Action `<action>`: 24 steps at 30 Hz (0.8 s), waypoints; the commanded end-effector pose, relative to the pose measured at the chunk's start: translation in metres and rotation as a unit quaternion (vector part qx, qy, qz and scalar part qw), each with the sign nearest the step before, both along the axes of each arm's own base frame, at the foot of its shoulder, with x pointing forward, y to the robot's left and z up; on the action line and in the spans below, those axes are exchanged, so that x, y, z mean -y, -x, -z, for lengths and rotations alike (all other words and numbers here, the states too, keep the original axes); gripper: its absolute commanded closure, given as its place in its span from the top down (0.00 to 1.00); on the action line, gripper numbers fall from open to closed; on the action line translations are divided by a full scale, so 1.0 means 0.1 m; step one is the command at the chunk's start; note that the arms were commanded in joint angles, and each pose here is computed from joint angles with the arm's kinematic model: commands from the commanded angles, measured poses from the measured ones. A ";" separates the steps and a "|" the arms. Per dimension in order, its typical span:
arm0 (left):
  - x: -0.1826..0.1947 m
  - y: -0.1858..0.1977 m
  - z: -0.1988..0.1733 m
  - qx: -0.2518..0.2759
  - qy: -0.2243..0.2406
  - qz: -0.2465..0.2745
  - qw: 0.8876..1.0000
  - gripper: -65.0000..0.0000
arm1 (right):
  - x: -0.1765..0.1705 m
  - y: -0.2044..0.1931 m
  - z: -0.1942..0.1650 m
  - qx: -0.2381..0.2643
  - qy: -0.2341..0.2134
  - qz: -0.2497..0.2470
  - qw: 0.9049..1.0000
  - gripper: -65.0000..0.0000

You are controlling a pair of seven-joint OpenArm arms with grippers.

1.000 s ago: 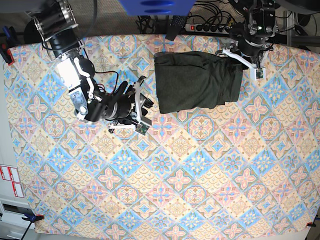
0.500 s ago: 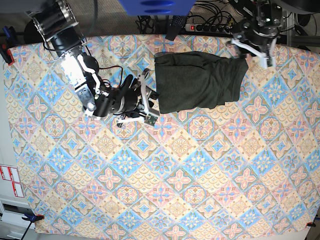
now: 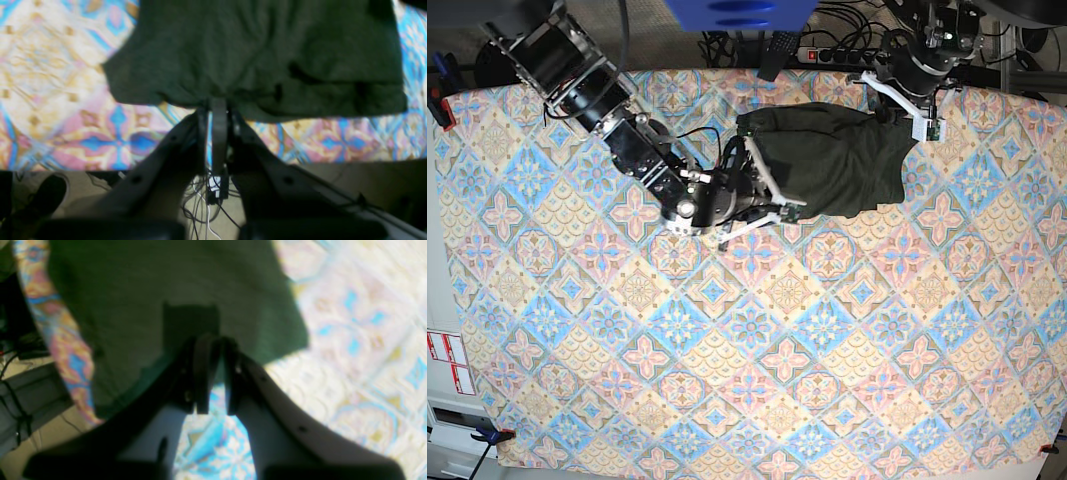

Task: Fold the T-shirt properly
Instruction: 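Grasp the bundle edge nearest the right gripper and lift it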

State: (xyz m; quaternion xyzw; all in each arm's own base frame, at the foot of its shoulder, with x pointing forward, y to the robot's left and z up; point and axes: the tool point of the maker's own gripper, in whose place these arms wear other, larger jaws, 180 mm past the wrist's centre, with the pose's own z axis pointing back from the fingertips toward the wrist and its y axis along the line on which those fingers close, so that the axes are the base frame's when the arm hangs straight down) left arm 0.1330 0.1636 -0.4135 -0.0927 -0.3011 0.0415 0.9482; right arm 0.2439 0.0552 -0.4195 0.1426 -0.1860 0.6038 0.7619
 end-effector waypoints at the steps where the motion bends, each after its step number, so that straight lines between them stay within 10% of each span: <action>1: -0.02 -0.01 -0.01 0.004 -0.002 -0.001 1.000 0.00 | -0.13 -0.10 -0.13 0.018 -0.017 -0.004 1.000 0.09; 24: 0.46 -0.31 0.41 -0.017 0.039 0.046 0.998 0.00 | -0.73 -0.42 -0.09 0.025 -0.073 -0.002 0.997 0.09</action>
